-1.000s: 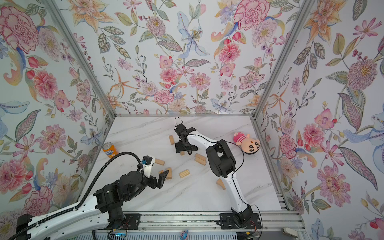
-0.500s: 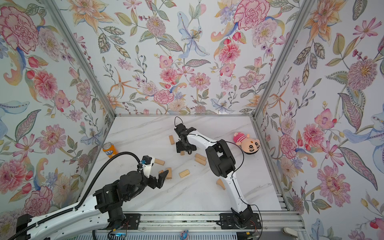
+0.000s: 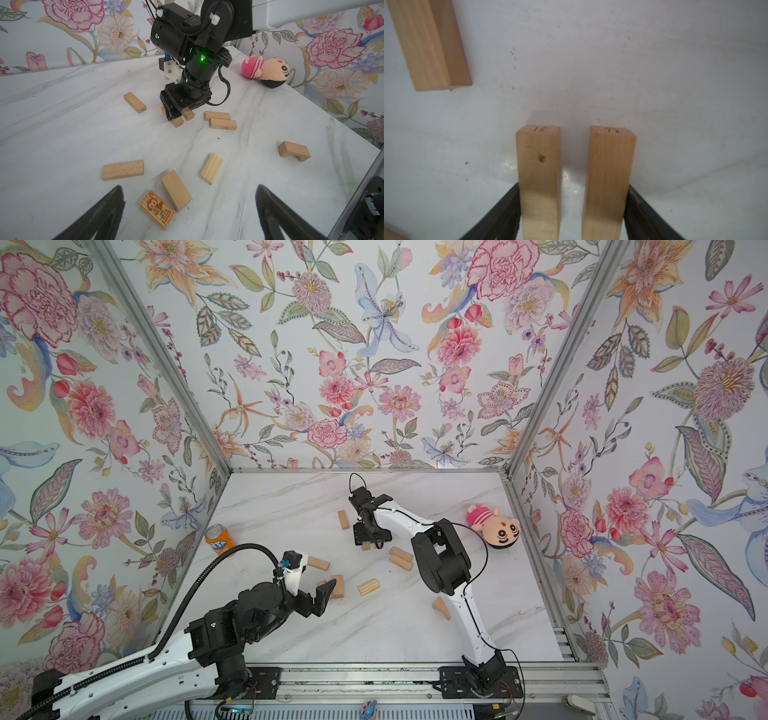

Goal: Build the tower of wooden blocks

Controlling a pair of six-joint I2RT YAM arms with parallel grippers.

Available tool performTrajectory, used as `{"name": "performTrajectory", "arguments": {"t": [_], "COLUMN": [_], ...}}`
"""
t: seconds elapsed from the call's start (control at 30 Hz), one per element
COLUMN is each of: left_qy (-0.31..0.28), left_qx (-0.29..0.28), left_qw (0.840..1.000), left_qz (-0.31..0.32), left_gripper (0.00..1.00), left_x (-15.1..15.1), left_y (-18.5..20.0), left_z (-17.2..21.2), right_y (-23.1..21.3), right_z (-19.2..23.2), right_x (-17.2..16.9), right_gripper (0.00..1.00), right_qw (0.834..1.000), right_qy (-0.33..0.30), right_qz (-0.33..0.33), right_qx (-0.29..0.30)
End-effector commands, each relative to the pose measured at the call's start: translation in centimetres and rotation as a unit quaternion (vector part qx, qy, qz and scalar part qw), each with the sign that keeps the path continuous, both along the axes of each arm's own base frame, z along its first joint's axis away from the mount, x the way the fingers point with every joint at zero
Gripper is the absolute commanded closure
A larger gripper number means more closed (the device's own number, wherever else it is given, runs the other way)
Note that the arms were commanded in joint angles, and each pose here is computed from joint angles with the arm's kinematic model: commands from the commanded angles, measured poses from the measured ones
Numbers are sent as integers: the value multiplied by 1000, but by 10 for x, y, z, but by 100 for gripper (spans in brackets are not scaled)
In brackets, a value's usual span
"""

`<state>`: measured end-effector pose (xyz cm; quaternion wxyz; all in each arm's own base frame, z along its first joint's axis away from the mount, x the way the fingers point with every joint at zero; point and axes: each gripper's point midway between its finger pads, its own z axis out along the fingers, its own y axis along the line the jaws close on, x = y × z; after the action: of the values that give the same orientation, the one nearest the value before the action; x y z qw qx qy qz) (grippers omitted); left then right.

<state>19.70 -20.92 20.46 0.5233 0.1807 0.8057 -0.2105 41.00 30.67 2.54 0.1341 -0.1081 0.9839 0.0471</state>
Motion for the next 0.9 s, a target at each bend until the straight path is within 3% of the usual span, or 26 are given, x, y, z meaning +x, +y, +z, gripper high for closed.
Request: {"name": "performTrajectory", "arguments": {"t": [0.0, 0.23, 0.4, 0.67, 0.87], "left_qy": [1, 1, 1, 3, 12], "left_qx": [7, 7, 11, 21, 17], "left_qw": [1000, 1000, 1000, 1000, 1000], "left_qz": [11, 11, 9, 10, 6], "left_gripper": [1, 1, 1, 1, 1], "left_x": [1, 1, 1, 4, 6], "left_y": [5, 4, 3, 0, -9], "left_z": [-3, -3, -3, 0, 2], "right_y": [-3, -2, -1, -1, -31], "right_z": [-6, -5, 2, 77, 97], "right_x": [-1, 1, 2, 2, -18], "right_gripper": [28, 28, 17, 13, 13], "right_qw": [1000, 1000, 1000, 998, 997], "right_qy": [13, 13, 8, -60, -74], "right_qz": [-2, -4, 1, 21, 18], "right_qx": [-4, -1, 4, 27, 11]}}
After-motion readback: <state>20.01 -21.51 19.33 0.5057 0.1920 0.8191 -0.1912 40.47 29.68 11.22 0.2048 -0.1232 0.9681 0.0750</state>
